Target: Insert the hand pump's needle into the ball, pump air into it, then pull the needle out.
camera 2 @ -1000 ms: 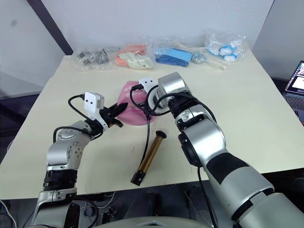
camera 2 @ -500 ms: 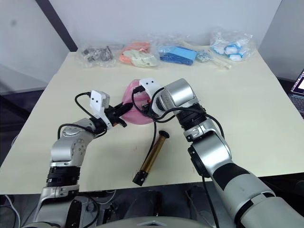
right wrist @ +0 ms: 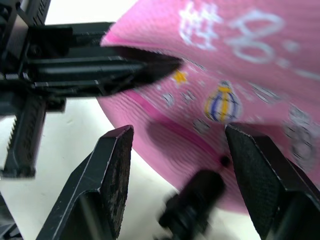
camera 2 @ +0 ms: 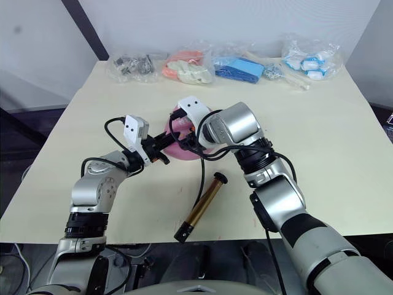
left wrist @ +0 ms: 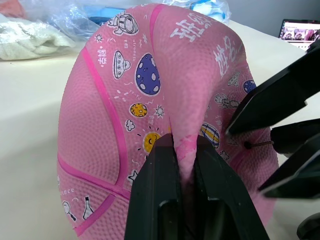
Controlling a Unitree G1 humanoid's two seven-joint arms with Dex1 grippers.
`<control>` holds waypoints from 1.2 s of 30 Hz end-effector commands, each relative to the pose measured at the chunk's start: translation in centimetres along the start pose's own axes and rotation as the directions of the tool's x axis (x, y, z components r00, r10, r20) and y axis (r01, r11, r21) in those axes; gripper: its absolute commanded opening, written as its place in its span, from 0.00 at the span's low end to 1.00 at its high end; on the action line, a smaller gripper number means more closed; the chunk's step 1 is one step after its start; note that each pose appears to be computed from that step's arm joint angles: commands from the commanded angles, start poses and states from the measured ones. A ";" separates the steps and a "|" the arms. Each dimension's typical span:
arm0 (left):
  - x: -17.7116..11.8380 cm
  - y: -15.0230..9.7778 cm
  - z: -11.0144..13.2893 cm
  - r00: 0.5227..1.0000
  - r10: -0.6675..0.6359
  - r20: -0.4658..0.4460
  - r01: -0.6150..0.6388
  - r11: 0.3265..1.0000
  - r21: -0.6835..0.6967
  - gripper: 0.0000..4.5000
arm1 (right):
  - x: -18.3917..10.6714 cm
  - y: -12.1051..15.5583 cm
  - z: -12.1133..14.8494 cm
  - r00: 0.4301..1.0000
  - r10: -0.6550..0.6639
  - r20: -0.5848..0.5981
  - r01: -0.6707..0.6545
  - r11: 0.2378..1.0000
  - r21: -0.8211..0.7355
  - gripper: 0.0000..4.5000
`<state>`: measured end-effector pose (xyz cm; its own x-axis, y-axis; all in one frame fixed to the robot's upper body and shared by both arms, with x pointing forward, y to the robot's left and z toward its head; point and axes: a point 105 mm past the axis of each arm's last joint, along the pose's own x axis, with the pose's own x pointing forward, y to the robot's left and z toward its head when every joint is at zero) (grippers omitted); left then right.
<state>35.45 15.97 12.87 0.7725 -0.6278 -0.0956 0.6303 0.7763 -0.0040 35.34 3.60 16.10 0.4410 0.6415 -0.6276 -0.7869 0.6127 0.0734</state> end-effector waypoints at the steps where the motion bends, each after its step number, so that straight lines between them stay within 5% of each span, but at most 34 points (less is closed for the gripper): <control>1: 0.6 -0.7 -1.9 0.998 -0.016 -0.063 0.015 1.000 -0.024 0.00 | -1.7 0.7 1.3 0.994 0.025 0.102 -0.016 0.996 -0.092 0.68; 6: 0.8 -0.6 -1.7 0.998 0.000 -0.056 -0.001 1.000 -0.023 0.00 | -3.6 0.1 1.6 0.973 0.004 0.231 0.042 0.980 -0.193 0.68; 16: 0.8 -0.6 -1.5 0.998 0.029 -0.049 -0.031 0.999 -0.023 0.00 | -6.3 -0.3 0.8 0.864 -0.039 0.502 0.128 0.981 -0.143 0.68; 36: 0.8 -0.7 -0.5 0.990 0.134 -0.034 -0.135 0.990 -0.032 0.00 | -3.5 0.6 -2.7 0.914 -0.139 0.382 0.176 0.982 -0.064 0.68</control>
<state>35.88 15.00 13.13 0.8464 -0.5233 -0.0985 0.5246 0.8512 -0.0147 32.15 0.17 15.39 0.6589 0.6762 -0.3295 -0.7311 0.6787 -0.0692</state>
